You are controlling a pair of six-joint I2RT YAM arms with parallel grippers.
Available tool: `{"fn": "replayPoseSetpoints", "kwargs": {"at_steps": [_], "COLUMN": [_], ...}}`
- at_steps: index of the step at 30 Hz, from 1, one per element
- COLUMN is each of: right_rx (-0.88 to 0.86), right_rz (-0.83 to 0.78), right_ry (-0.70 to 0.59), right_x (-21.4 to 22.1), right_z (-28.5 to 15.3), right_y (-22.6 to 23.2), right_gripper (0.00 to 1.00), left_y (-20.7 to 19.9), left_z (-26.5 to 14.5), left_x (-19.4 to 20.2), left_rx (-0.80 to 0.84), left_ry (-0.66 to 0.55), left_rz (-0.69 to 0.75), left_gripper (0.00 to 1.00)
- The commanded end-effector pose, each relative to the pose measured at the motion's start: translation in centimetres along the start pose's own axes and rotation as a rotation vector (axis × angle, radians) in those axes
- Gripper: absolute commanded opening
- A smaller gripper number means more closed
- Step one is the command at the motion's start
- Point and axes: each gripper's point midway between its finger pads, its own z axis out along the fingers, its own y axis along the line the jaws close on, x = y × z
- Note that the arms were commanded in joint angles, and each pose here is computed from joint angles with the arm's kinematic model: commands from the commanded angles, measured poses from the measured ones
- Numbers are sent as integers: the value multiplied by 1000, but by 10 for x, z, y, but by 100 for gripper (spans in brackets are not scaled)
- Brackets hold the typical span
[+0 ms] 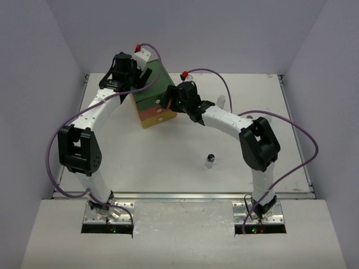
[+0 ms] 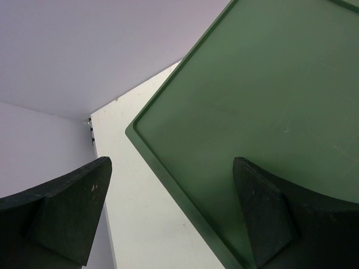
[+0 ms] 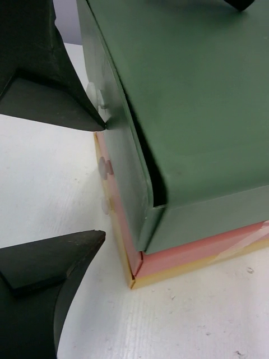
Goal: Organize the makeup
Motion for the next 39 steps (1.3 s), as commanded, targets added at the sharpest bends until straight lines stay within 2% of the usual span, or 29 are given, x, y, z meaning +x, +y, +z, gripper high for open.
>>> {"fn": "replayPoseSetpoints", "kwargs": {"at_steps": [1,7,9,12,15,20,23,26,39], "right_rx": [-12,-21,-90,-249,-317,-297,-304,-374,-280], "right_rz": [28,-54,-139,-290,-388,-469,-478,-474,-512], "right_ry": [-132,-141,-152,-254,-251,-222,-240,-332,-359], "right_x": [-41,-42,-38,-42,-22,-9,-2,-4,4], "right_z": [4,7,-6,-28,-39,-19,-10,-10,18], "right_y": [17,16,22,39,34,23,18,26,25], "right_gripper": [71,72,73,73,72,78,79,70,63], "left_y": [-33,-33,-33,-34,-33,-32,-32,-30,-32], "left_z": [-2,-2,-2,-1,-1,-1,-3,-5,-4], "left_x": [48,48,47,46,44,40,36,34,34], "left_rx": [118,121,123,129,127,128,132,125,130], "left_ry": [151,154,151,149,145,133,120,114,112], "left_rz": [30,32,32,32,33,32,29,27,19], "left_gripper": [90,90,90,90,90,90,91,91,91]}}
